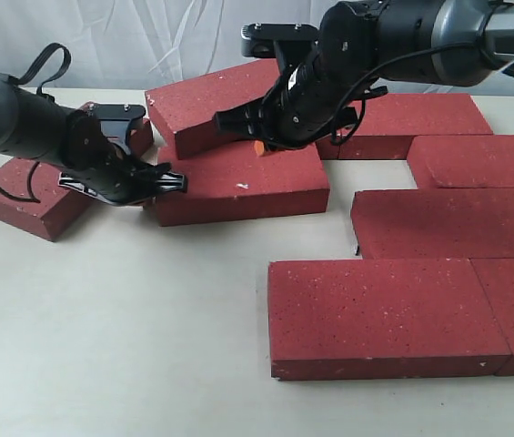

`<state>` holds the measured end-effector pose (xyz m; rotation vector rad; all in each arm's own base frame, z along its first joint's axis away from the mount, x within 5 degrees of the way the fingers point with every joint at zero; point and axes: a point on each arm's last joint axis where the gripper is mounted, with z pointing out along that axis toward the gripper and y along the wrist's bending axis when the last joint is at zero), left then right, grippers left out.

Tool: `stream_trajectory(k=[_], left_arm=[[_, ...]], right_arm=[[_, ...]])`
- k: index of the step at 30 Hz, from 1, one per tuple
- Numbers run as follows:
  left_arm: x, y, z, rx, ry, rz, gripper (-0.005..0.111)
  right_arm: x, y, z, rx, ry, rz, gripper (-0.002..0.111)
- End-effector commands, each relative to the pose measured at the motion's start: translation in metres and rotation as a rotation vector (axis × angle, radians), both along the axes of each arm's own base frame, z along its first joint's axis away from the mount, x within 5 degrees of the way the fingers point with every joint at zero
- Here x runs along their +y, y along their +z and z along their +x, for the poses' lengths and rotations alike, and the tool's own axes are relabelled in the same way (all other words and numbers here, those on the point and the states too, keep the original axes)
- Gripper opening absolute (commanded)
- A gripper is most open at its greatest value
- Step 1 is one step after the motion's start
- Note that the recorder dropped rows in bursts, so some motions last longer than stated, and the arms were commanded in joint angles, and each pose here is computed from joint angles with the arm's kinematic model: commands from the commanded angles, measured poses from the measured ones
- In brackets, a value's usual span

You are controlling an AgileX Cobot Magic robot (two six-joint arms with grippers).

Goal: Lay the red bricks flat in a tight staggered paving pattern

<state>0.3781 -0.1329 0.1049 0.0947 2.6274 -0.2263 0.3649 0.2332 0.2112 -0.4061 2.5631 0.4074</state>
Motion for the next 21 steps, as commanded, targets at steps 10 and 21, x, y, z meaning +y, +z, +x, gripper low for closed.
stream_trajectory(k=[10,21], left_arm=[[-0.004,0.021,-0.002,0.011,0.06,-0.055,0.0],[-0.025,0.026,-0.002,-0.087,0.01,-0.089,0.0]], right_arm=[[-0.003,0.004,0.0,0.002,-0.001,-0.01,-0.001],[-0.004,0.004,0.0,0.0,0.006,-0.026,-0.001]])
